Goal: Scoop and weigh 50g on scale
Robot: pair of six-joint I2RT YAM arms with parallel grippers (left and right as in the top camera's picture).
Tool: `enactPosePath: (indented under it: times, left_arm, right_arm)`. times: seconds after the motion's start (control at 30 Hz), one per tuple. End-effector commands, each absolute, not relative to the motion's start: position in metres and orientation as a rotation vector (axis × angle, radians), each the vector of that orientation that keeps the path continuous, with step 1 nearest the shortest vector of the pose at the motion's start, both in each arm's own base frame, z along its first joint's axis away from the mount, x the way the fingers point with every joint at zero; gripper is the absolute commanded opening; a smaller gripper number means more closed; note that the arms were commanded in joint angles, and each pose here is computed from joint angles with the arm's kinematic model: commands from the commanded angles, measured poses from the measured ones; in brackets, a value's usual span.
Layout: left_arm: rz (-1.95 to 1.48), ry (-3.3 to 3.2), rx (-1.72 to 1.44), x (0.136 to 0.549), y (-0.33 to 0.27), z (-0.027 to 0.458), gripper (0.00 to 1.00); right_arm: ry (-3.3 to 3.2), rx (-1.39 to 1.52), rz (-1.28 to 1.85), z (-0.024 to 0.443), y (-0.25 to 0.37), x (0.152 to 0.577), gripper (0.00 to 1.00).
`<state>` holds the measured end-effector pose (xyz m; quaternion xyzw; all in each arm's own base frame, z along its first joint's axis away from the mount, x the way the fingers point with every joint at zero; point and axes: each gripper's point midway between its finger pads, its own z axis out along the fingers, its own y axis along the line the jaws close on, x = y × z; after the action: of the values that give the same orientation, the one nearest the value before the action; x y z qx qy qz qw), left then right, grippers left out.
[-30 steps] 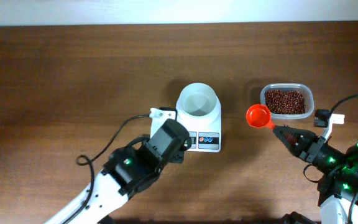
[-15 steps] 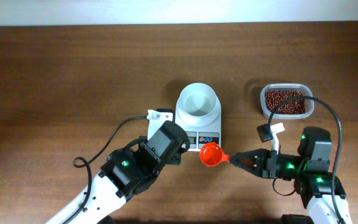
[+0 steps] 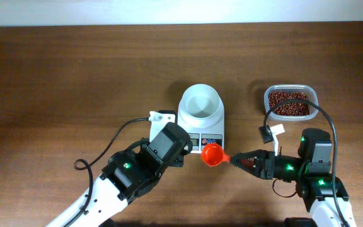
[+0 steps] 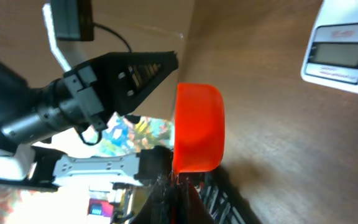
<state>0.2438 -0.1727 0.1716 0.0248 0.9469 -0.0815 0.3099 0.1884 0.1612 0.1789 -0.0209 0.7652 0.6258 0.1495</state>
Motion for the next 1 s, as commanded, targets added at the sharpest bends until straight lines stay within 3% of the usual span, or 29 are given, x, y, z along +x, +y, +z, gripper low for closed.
enactPosePath:
  times: [0.0,0.2,0.4,0.6,0.97]
  left_arm:
    - [-0.250,2.496,-0.054,0.244,-0.170,0.174,0.00]
    - [-0.271,2.522,-0.346,0.248,-0.170,0.158,0.00]
    - [-0.170,2.634,-0.338,0.256,-0.184,0.111,0.00]
    - [-0.247,2.598,-0.284,0.272,-0.221,0.095,0.00]
    - [-0.254,2.615,-0.266,0.291,-0.250,0.044,0.00]
  right_arm:
    - [2.176,-0.103,1.710,0.179,0.160,0.198,0.04]
    - [1.995,-0.216,1.431,0.200,0.150,0.240,0.04]
    - [1.789,-0.114,1.307,0.248,0.134,0.277,0.04]
    - [1.770,0.126,1.203,0.246,0.111,0.303,0.04]
    - [1.885,0.220,1.230,0.209,0.111,0.315,0.04]
